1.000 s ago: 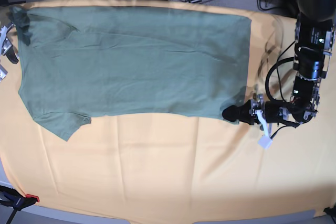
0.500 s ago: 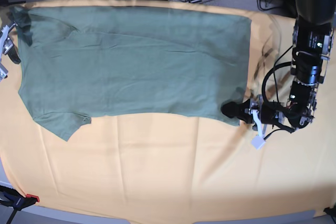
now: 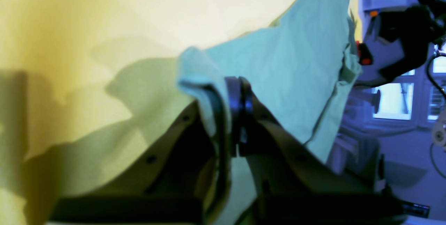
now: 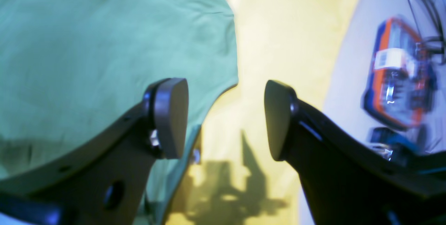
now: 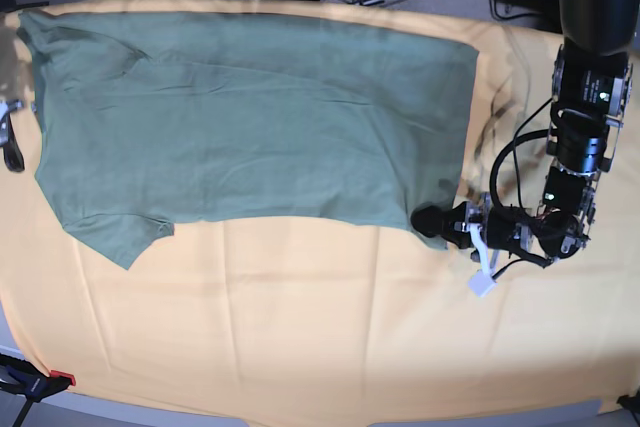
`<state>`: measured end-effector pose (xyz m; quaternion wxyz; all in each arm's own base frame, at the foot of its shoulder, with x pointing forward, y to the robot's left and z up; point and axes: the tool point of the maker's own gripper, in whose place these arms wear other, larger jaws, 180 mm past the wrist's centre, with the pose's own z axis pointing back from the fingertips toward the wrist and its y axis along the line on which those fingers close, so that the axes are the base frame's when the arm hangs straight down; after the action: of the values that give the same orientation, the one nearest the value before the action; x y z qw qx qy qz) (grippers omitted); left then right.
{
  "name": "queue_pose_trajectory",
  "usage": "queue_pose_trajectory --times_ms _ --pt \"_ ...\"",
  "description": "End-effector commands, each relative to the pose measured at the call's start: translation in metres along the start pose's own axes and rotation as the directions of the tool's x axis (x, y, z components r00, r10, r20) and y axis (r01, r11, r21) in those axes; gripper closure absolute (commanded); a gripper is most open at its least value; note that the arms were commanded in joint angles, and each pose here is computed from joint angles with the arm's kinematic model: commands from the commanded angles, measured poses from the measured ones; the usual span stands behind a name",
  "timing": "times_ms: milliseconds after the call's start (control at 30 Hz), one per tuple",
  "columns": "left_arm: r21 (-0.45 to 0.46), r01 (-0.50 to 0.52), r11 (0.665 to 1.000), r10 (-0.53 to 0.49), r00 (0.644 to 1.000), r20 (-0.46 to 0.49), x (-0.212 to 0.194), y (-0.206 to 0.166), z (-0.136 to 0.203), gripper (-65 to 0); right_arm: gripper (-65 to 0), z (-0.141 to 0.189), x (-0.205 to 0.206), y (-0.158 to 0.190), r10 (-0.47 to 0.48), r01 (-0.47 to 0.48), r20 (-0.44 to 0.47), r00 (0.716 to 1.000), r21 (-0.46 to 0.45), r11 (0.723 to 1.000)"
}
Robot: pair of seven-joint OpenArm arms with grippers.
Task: Fold the T-shirt properly
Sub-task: 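Grasp the hem corners with both grippers and lift them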
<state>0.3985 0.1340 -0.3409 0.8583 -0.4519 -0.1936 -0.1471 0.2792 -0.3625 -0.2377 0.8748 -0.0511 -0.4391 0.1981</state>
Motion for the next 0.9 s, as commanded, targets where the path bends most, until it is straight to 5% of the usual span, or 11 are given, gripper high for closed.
queue_pose_trajectory --times_ms 0,300,633,867 --pt "-0.009 0.041 0.999 -0.04 0.998 0.057 0.026 -0.009 0.01 0.0 -37.7 -0.002 0.018 -0.011 -0.011 0.012 0.057 0.998 -0.009 1.0" --pt "-0.009 0.04 0.999 -0.04 0.997 0.071 0.028 -0.009 0.01 0.0 -37.7 -0.088 0.019 -0.011 -0.25 0.244 0.04 0.968 0.11 0.964" --pt "-0.006 0.041 0.999 -0.041 0.997 0.069 0.027 -0.008 0.01 0.0 -37.7 -0.154 0.011 -0.026 -0.577 0.571 0.007 0.816 0.139 0.809" --pt "-0.004 0.042 0.999 -0.042 0.997 0.069 0.028 -0.008 0.01 0.0 -37.7 -0.171 -0.011 -0.029 -0.642 0.643 -0.03 0.766 0.042 0.765"
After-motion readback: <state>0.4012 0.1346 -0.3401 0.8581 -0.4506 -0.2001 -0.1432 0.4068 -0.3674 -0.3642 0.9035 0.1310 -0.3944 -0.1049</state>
